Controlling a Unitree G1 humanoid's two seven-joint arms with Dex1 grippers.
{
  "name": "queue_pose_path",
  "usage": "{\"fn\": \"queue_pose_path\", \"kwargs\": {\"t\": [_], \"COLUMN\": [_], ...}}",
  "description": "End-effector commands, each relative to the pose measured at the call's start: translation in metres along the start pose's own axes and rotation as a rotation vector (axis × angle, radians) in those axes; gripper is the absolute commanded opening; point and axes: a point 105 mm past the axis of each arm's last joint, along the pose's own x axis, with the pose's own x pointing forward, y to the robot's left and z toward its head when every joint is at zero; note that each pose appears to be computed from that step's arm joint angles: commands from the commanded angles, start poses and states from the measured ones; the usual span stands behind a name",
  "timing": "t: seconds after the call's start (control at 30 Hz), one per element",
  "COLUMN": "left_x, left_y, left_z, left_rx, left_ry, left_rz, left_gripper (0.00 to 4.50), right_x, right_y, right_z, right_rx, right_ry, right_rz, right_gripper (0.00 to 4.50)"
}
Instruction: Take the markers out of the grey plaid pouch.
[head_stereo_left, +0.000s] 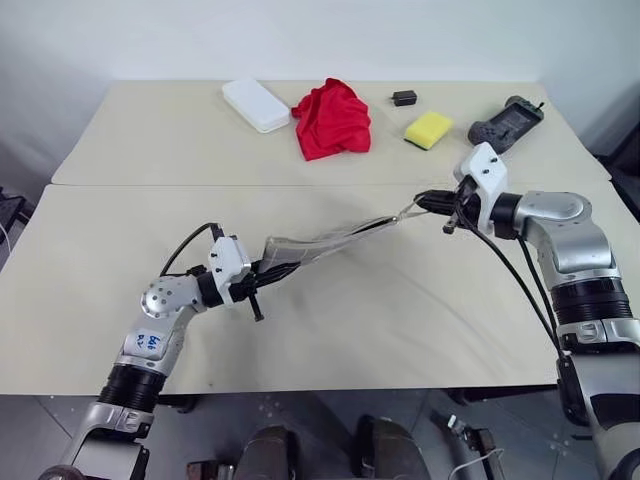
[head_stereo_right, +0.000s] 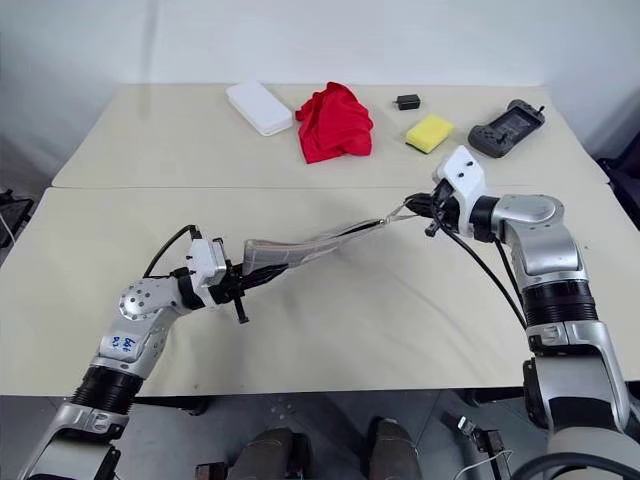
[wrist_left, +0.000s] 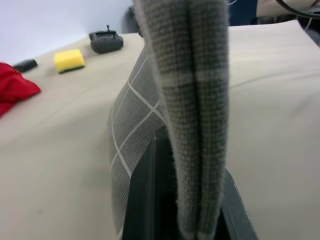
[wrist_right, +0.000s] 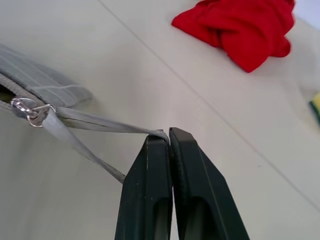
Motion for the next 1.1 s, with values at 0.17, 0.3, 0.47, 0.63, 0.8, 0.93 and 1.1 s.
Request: {"fn": "queue_pose_path", "kwargs": {"t": [0.17,0.3,0.47,0.63,0.8,0.93,1.1], "left_x": [0.003,0.007,0.008,0.008,0.013,0.023,0.033], "left_y": [-0.003,-0.002,0.001,-0.005,-0.019,-0.019,-0.015], "left_z": [0.007,0.007,0.007,0.016,0.023,0.026,0.008], "left_rx": [-0.014,-0.012,-0.041,-0.113,-0.112,-0.060,-0.050], "left_ry": [-0.006,-0.014,-0.017,-0.081,-0.091,-0.111,-0.086], "left_rz": [-0.076,-0.076,-0.080,-0.144,-0.253,-0.254,-0.198], "left_gripper": [0.00,0.00,0.00,0.00,0.00,0.26,0.74], "right_x": [-0.013,-0.021,-0.051,-0.076,-0.100,-0.118,-0.117], "right_y": [0.051,0.048,0.041,0.019,0.000,0.004,0.011], "right_z": [0.042,0.054,0.072,0.066,0.035,0.000,0.026], "right_rx": [0.081,-0.016,0.104,0.175,0.153,-0.029,-0.067], "right_ry": [-0.199,-0.260,-0.375,-0.407,-0.325,-0.159,-0.182], "right_rz": [0.313,0.273,0.323,0.207,0.059,0.048,0.092], "right_gripper": [1.07,2.46,4.16,4.16,4.50,4.50,4.50]}}
